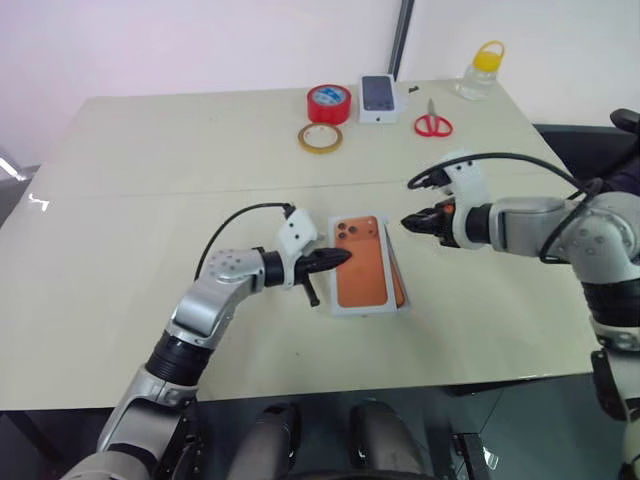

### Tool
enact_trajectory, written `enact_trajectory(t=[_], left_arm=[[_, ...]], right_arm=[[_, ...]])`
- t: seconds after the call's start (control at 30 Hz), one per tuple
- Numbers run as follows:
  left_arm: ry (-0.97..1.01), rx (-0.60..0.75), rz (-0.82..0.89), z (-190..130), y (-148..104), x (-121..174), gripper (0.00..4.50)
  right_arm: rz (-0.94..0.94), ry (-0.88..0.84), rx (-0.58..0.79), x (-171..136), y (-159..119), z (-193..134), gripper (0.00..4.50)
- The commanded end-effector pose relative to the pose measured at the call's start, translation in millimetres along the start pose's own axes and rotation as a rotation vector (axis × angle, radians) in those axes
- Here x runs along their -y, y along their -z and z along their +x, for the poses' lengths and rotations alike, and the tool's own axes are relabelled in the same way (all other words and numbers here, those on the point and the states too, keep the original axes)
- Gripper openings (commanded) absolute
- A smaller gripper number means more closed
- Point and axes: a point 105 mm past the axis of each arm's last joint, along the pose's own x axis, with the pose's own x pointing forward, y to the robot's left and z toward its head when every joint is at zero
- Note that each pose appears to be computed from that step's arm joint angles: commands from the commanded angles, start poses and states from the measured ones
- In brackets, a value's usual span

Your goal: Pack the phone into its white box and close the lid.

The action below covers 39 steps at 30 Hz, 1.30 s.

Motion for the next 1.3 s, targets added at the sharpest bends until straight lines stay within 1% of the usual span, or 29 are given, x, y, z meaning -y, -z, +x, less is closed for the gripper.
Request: enact_trajectory(t=[0.03,0.1,0.2,0.33,0.4,0.47,0.7,0.8,1.3], left_arm=[[-0.078,0.032,0.024,-15.0,-14.8,-17.1,0.0],[-0.116,0.014,0.029,-24.9,-13.4,-26.2,0.0],[-0.119,-0.043,0.056,-35.7,-7.1,-31.0,0.0],[-0.031,-0.141,0.101,-38.4,7.0,-21.7,0.0],[0.034,-0.191,0.121,-36.5,15.7,-12.8,0.0],[0.072,-0.213,0.143,-31.0,20.1,-6.3,0.0],[0.163,-0.214,0.132,-7.5,22.3,11.4,0.0],[0.179,-0.195,0.12,-0.2,18.9,16.7,0.0],[0.131,-0.121,0.102,9.5,2.1,14.7,0.0]], right_arm=[[-0.248,0.041,0.028,1.5,-9.8,-7.0,0.03],[-0.362,0.025,-0.005,-1.4,-2.3,-7.6,0.03],[-0.439,-0.044,-0.029,-11.5,6.2,-8.7,0.03],[-0.497,-0.121,-0.06,-25.2,17.4,-9.7,0.03],[-0.52,-0.154,-0.072,-31.3,22.1,-10.3,0.03],[-0.527,-0.175,-0.078,-35.7,25.0,-10.5,0.03],[-0.539,-0.204,-0.091,-41.1,29.7,-11.3,0.03],[-0.538,-0.203,-0.093,-41.1,30.4,-11.2,0.03],[-0.528,-0.209,-0.118,-38.7,37.9,-14.8,0.03]])
